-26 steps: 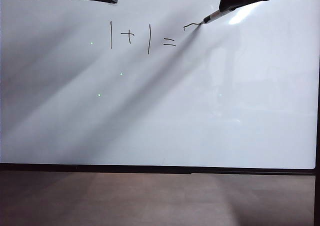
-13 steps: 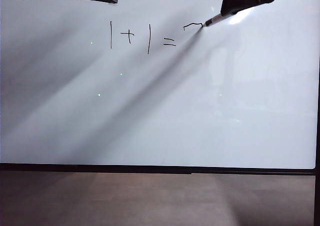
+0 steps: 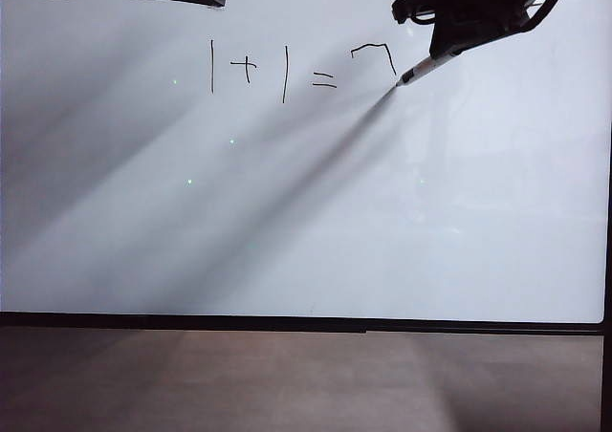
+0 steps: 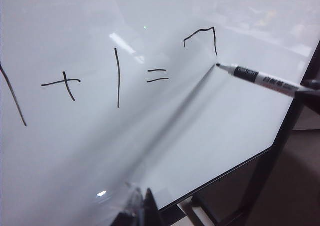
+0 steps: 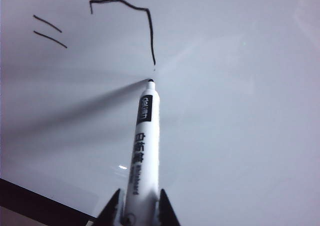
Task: Reach to the right to find the marker pen, pick it up, and write the answer to the math problem on the whiteboard.
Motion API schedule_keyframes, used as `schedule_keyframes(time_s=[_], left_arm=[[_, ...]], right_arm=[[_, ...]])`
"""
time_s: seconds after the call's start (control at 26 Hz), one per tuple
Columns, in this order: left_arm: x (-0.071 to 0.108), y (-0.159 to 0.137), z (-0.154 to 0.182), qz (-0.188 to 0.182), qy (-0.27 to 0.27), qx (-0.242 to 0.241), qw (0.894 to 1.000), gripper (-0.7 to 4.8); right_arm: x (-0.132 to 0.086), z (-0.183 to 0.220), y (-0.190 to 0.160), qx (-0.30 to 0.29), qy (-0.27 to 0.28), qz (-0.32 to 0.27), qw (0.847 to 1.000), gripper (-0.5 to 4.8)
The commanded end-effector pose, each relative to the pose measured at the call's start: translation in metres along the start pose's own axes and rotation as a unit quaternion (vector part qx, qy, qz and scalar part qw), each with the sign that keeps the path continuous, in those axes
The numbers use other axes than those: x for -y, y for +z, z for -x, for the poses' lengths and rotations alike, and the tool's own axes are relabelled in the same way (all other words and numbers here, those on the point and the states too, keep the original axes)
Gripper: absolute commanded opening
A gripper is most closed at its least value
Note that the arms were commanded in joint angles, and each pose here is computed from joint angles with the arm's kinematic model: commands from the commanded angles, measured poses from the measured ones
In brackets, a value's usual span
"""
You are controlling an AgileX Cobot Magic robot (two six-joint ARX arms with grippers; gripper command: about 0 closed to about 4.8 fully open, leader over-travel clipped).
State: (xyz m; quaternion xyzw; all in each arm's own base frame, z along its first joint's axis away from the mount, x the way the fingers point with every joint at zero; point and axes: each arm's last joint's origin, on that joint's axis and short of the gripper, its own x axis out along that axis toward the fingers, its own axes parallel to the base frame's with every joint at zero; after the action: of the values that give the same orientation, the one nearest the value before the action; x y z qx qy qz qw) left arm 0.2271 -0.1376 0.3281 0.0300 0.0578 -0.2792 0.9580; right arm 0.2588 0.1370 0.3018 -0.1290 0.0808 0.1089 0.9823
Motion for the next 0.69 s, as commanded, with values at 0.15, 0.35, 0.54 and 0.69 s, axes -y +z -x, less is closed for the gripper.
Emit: schedule_keyframes(time_s=[0.15, 0.35, 0.54, 0.69], left_arm=[[0.0, 0.002, 0.001, 0.001, -0.001, 0.009, 1.0, -0.05], [0.0, 0.003, 0.001, 0.001, -0.001, 0.011, 1.0, -0.05], [0.0, 0.003, 0.001, 0.001, -0.001, 0.009, 1.0, -0.05], [0.0, 0.003, 0.002, 0.001, -0.003, 0.009, 1.0, -0.05]], right_arm=[[-0.001, 0.007, 0.015, 0.059, 0.037, -0.016, 0.997, -0.07], [-0.014, 0.019, 0.023, 0.079, 0.063, -0.016, 0.995, -0.07], [-0.014, 0.018, 0.021, 0.07, 0.037, -0.015, 0.997, -0.07], [-0.008, 0.017, 0.022, 0.067, 0.0, -0.007, 0.998, -0.07]])
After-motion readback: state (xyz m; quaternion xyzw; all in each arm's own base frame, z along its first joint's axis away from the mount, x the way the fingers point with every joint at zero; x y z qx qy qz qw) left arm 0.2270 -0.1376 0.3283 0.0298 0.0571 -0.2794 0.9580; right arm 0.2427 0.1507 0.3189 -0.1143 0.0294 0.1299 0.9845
